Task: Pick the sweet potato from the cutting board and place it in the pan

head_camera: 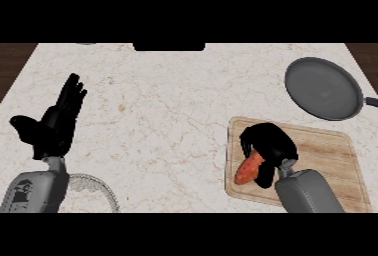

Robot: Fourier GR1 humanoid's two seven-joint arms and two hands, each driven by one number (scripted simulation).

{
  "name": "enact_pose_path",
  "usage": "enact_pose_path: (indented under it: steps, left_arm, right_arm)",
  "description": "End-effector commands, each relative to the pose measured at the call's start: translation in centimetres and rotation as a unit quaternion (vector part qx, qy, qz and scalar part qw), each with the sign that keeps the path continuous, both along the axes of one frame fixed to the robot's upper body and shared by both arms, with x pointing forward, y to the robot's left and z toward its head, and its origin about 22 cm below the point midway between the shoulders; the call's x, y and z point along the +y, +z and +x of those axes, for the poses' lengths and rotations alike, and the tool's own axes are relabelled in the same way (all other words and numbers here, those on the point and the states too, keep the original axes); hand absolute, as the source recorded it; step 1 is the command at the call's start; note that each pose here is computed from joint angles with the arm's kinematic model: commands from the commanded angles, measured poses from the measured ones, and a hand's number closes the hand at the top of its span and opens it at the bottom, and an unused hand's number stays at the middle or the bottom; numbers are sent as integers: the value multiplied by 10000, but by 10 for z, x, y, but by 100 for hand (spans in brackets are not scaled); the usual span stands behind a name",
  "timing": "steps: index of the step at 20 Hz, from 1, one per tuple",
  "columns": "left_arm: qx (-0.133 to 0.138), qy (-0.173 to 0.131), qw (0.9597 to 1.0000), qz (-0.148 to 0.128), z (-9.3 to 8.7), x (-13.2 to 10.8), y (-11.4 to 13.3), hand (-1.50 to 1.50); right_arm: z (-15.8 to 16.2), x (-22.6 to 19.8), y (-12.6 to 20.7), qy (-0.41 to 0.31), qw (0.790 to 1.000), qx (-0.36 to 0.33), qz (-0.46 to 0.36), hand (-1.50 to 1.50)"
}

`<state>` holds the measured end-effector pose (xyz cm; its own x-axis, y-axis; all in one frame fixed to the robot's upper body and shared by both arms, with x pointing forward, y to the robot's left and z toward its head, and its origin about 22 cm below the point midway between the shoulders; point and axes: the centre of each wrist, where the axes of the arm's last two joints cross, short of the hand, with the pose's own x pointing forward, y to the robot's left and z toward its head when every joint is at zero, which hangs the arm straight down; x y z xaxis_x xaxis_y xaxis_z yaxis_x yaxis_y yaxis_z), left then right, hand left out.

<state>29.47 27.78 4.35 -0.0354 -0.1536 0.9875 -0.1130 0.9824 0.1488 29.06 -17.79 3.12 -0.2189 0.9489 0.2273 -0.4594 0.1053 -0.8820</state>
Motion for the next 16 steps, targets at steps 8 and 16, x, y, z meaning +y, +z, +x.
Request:
enact_pose_path:
  steps: [8,16]
  left_arm:
    - [78,-53,10000,-1,-4,-1,-1,0]
    - [9,-28,10000,91,-3,-10,-4,0]
  right_arm:
    - [-34,45,94,-1646,9448,-2598,1128,150]
    - [6,8,131,-2445,8961,-3097,2036,150]
